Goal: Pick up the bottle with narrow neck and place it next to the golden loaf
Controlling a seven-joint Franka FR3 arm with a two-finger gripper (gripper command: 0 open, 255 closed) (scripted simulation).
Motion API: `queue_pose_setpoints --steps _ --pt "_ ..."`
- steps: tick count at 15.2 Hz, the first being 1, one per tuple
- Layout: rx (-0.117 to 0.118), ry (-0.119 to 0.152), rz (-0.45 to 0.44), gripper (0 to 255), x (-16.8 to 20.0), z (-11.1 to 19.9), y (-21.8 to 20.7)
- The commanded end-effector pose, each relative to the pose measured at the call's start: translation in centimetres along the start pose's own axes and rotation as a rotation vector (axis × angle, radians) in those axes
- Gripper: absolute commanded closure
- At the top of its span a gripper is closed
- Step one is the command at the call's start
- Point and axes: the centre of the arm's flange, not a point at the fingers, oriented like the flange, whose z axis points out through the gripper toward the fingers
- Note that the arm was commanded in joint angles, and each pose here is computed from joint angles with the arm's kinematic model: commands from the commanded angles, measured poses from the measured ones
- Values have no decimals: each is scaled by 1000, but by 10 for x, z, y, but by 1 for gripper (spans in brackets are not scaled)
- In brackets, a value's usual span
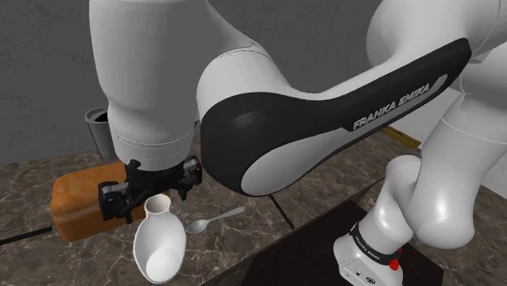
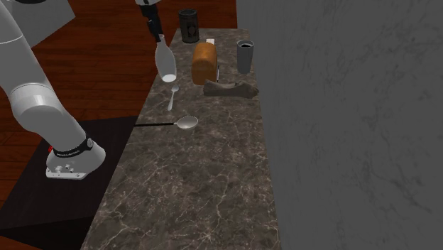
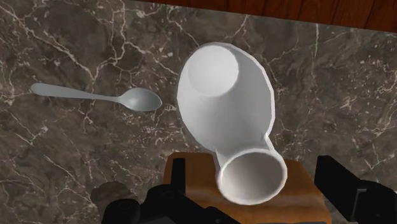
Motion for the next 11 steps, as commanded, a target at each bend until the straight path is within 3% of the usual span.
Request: queue_pose_setpoints --steps 1,3,11 --pt "0 0 0 0 -1 -20 -1" --pt "0 0 0 0 -1 -43 -1" --pt "0 0 0 0 -1 -43 -1"
